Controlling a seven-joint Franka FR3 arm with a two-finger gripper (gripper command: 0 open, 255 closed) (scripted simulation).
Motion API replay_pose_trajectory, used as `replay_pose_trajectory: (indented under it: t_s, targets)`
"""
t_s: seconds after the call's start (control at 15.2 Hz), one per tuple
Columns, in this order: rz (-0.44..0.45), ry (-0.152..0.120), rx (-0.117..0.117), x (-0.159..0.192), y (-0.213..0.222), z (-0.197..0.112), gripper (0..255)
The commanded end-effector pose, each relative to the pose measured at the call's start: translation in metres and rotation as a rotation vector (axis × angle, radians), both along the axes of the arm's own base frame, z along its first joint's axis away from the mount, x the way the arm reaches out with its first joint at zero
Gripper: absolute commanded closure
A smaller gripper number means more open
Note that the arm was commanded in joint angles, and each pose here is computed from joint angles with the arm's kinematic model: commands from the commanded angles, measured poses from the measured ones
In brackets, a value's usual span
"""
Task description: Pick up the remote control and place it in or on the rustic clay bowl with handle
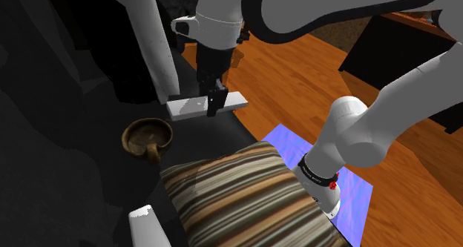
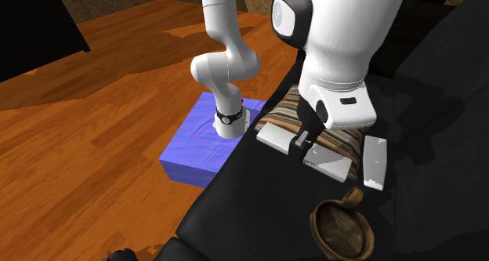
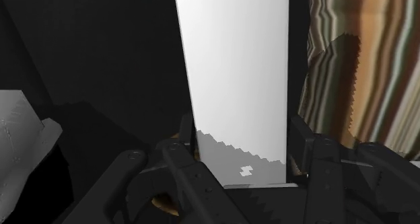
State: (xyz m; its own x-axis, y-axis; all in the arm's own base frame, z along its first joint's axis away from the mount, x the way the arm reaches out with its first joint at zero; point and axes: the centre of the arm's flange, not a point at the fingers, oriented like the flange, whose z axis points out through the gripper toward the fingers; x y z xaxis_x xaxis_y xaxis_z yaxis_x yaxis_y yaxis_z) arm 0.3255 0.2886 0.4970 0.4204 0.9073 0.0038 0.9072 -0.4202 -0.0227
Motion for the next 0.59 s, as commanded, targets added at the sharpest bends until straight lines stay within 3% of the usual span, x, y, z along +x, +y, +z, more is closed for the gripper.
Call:
replay_pose_trajectory:
  t_s: [0.0,0.53]
  targets:
    - [0.0,0.0,0.0,0.013,0.019,0.001,255]
    - [0.0,0.0,0.0,0.073,0.106,0.002,255]
